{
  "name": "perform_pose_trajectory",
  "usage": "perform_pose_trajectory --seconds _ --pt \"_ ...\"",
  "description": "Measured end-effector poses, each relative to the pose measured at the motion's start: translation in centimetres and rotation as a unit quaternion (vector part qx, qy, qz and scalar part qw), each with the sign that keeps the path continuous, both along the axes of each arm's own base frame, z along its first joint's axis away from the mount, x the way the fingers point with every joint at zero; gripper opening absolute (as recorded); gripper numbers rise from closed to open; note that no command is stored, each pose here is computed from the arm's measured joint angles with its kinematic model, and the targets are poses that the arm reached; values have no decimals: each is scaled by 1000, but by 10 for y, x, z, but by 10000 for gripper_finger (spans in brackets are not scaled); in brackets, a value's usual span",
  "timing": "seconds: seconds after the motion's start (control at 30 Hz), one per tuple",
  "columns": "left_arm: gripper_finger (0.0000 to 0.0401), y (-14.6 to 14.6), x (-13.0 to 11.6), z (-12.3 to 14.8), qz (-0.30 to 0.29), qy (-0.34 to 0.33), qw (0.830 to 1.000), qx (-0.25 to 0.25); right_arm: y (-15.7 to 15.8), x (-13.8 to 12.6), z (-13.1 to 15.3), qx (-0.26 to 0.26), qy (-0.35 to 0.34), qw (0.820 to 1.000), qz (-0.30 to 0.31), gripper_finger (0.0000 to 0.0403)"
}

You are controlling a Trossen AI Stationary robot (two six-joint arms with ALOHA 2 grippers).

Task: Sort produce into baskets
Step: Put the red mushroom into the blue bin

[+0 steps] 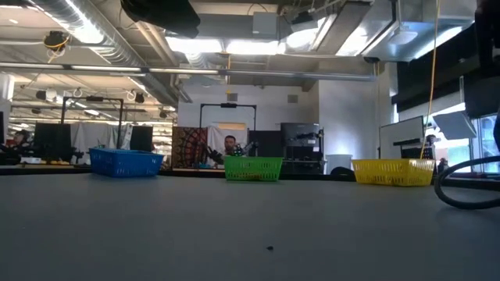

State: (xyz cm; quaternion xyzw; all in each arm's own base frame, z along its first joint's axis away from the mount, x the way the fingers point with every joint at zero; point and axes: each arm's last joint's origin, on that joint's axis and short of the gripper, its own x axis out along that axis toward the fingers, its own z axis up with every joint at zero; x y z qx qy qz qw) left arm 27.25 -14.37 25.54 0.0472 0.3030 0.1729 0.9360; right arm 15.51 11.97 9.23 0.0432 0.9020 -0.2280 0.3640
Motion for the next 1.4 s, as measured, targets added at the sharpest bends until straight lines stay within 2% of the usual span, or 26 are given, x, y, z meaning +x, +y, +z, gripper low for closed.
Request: perform_pose_trajectory --seconds 0.47,0.57,0.67,0.8,0.9,1.0,1.1,1.23,1.4 --pt "178 0 0 0 0 0 1000 0 -1 -1 -2 9 -8 999 36 81" --pt "178 0 0 0 -4 3 1000 6 0 1 -1 6 -11 999 42 72" --pt "178 0 0 0 -5 3 1000 7 2 9 6 -19 -23 997 76 70" --pt "178 0 0 0 -5 3 1000 7 10 26 21 -41 -55 991 114 69" --pt "178 0 0 0 -5 3 1000 7 18 41 36 -54 -106 983 141 68" --pt "178 0 0 0 -5 3 1000 7 24 57 52 -82 -171 968 161 68" --pt "178 0 0 0 -7 4 1000 9 30 72 70 -122 -249 945 175 68" --pt "178 0 0 0 -9 5 1000 12 36 90 90 -179 -340 904 187 68" --pt "178 -1 1 1 -9 -3 1000 7 44 109 104 -213 -443 847 204 68"
